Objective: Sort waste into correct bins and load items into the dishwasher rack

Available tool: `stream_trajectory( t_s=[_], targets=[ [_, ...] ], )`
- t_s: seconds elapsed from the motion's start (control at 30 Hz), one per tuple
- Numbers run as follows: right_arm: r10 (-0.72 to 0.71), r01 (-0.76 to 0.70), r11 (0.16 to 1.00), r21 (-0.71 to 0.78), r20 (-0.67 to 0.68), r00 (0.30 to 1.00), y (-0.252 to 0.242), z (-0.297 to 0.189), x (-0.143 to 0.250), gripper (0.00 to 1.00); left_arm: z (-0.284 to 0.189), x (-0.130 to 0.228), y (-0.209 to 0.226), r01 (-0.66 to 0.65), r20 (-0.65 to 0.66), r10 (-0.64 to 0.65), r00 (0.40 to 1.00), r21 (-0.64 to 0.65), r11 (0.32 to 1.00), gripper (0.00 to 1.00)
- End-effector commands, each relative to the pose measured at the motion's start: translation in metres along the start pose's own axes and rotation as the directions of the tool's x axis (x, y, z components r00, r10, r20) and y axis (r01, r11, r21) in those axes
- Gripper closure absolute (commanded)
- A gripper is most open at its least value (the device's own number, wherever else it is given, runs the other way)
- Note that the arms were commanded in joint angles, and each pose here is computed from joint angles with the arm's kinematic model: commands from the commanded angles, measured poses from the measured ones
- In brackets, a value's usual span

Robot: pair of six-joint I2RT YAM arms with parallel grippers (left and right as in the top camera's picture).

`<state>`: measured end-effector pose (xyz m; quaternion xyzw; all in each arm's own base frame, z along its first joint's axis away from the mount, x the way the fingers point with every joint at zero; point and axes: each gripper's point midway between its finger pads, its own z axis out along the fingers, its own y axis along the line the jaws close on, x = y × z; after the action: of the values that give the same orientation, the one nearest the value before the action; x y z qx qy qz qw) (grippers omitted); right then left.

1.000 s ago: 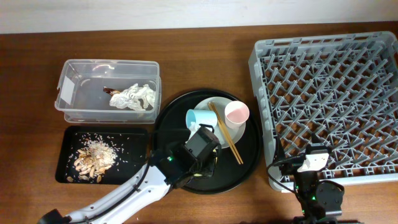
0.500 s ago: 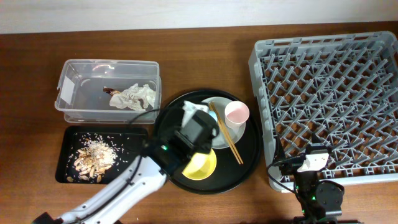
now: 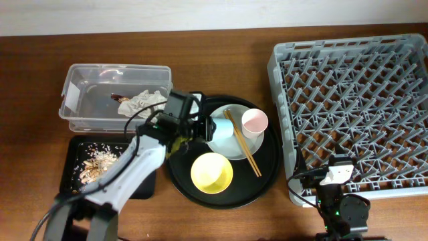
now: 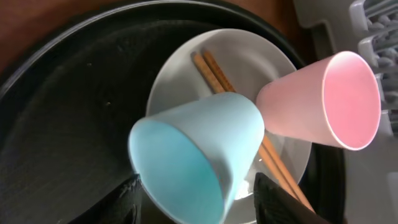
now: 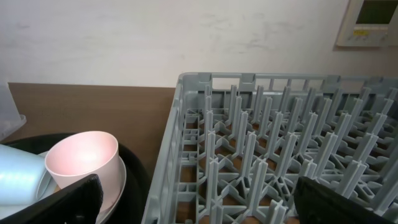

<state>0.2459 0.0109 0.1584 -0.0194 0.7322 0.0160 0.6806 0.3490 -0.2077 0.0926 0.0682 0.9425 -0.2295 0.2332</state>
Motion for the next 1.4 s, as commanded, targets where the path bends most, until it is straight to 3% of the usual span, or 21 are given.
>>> stream_trajectory(
  t_s=[0.0,0.23,0.57,0.77,0.9,1.03,1.1,1.13,1.2,1.37],
  targets=[
    [-0.002,0.002,1.0,0.01,-0.003,1.0,-0.002,0.0,0.002,0.01,0.011,0.007,-0.021,-0.001,-0.069,0.014,0.998,0.175,0.985,0.44],
    [-0.002,0.002,1.0,0.01,-0.003,1.0,-0.002,0.0,0.002,0.01,0.01,0.01,-0.037,0.001,-0.09,0.024,0.996,0.267,0.964,0.5],
    [-0.002,0.002,1.0,0.01,-0.003,1.0,-0.002,0.0,0.002,0.01,0.01,0.013,-0.036,0.006,-0.1,0.021,0.995,0.262,0.965,0.51],
    [-0.002,0.002,1.0,0.01,-0.003,1.0,-0.002,0.0,0.002,0.01,0.013,0.014,-0.023,0.01,-0.099,0.009,0.995,0.193,0.981,0.51],
    [-0.001,0.001,1.0,0.008,-0.003,1.0,-0.002,0.0,0.002,0.01,0.014,0.014,-0.021,0.01,-0.097,0.007,0.995,0.18,0.984,0.63],
    [0.004,-0.002,0.988,-0.152,0.012,1.0,0.026,-0.002,-0.002,0.01,0.016,0.012,-0.016,-0.004,-0.081,0.014,0.997,0.133,0.991,0.67],
    [0.092,-0.09,0.961,-0.26,-0.004,0.996,0.044,-0.006,-0.004,0.01,0.017,0.01,-0.013,-0.008,-0.07,0.016,0.997,0.111,0.994,0.77],
    [0.146,-0.146,0.948,-0.284,-0.02,0.989,0.048,-0.007,-0.004,0.01,0.017,0.008,-0.012,-0.01,-0.062,0.017,0.998,0.104,0.994,0.78],
    [0.216,-0.22,0.933,-0.284,-0.043,0.975,0.049,-0.007,-0.004,0.01,0.017,0.005,-0.013,-0.014,-0.048,0.019,0.999,0.11,0.994,0.78],
    [0.234,-0.24,0.915,-0.325,-0.059,0.97,0.056,-0.009,-0.004,0.01,0.017,0.001,-0.015,-0.011,-0.034,0.015,0.999,0.114,0.993,0.78]
  ],
)
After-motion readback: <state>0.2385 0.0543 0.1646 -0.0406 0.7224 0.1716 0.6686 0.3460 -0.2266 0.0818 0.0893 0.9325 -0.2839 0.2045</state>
